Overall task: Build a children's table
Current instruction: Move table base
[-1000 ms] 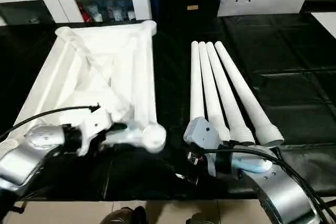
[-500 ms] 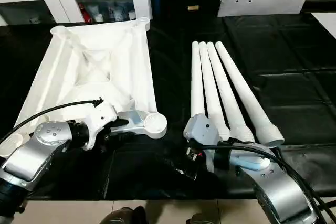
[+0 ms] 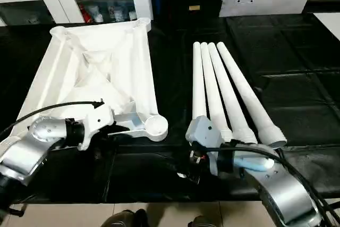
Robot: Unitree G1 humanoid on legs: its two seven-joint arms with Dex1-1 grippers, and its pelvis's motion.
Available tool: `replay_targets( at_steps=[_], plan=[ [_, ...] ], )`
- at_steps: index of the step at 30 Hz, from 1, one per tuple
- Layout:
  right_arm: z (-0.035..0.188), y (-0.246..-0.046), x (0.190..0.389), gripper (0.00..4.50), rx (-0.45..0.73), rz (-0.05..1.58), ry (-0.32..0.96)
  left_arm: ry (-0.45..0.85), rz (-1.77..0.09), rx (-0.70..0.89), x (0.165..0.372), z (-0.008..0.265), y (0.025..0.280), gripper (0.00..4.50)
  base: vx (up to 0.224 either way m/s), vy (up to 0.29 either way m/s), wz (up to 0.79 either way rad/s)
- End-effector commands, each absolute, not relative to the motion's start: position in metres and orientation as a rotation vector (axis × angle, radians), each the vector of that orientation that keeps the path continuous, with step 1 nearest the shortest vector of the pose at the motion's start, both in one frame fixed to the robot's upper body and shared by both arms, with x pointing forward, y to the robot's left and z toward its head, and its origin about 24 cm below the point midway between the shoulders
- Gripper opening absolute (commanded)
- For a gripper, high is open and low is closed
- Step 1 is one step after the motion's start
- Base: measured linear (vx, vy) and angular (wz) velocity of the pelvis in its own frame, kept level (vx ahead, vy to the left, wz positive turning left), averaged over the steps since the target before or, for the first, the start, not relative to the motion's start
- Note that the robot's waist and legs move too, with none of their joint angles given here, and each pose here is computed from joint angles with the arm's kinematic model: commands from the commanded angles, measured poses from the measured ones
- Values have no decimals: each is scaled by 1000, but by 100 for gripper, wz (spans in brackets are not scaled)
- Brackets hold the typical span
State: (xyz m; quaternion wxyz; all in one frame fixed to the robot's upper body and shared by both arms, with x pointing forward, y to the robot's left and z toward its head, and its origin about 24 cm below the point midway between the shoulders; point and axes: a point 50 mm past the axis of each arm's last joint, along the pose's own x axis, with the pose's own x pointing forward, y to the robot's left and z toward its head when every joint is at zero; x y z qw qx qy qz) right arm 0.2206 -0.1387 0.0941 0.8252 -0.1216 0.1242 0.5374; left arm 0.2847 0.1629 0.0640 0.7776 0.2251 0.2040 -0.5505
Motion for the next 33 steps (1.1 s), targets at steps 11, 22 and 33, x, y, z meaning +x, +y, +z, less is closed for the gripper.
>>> replay_targets(
  at_steps=[11,22,33],
  plan=[
    [98,-138,222,450,-234,1110,230,571,-1060,405,287,47,174,1,0,0,0],
    [103,-132,234,450,-131,924,189,458,-1205,494,263,49,151,1,0,0,0],
    [121,-126,272,450,-68,643,137,320,-1138,431,262,82,153,117,0,0,0]
  ],
)
